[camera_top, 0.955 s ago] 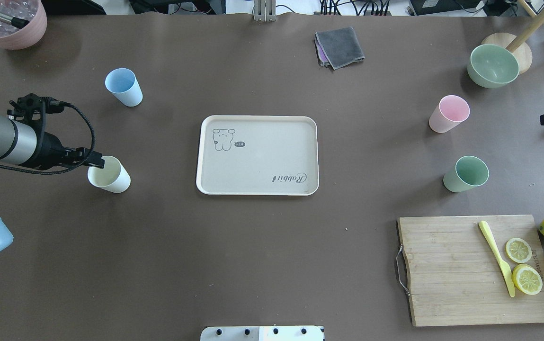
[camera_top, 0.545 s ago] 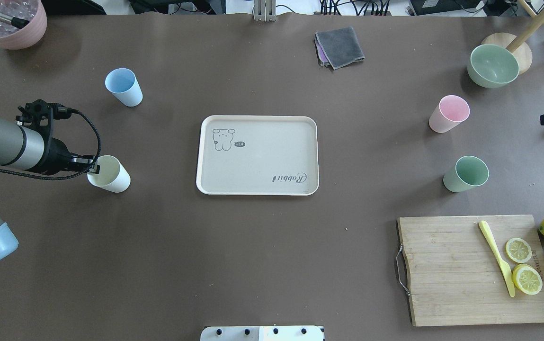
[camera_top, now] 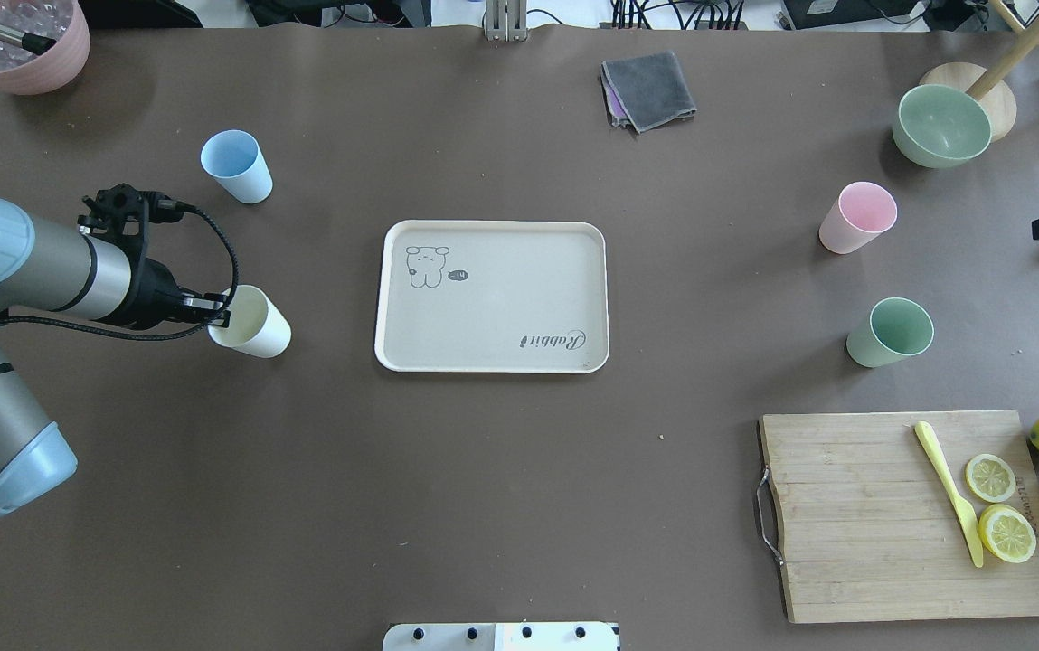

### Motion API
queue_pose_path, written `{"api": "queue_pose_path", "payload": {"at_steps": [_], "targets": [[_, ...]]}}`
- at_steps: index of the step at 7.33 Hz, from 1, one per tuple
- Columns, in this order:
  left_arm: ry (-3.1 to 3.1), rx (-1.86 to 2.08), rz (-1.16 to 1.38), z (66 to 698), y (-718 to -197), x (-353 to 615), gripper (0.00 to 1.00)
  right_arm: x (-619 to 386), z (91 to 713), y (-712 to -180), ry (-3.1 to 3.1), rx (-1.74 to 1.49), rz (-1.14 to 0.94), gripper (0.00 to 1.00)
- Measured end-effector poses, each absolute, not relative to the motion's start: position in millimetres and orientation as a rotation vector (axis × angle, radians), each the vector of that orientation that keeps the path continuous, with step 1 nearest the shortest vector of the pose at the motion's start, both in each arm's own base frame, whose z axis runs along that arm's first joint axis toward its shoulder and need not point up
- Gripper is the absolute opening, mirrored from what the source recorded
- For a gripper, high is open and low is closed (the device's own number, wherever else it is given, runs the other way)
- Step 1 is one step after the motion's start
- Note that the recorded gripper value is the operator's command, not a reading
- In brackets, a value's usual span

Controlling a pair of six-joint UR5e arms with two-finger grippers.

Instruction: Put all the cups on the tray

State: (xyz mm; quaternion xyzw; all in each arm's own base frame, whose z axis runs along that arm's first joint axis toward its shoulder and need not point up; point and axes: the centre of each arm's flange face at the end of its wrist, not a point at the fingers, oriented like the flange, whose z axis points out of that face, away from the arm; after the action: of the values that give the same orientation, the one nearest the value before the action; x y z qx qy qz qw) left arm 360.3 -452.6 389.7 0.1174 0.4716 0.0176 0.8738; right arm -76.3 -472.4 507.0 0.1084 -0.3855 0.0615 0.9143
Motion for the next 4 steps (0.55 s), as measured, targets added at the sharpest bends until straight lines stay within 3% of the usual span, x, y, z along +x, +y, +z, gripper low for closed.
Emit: {"api": "queue_pose_path", "payload": {"at_steps": [4], "targets": [[0.96, 0.201, -0.005, 269, -481, 433, 0.0, -77, 511, -471, -0.79, 0.214, 0.128, 1.0]]}}
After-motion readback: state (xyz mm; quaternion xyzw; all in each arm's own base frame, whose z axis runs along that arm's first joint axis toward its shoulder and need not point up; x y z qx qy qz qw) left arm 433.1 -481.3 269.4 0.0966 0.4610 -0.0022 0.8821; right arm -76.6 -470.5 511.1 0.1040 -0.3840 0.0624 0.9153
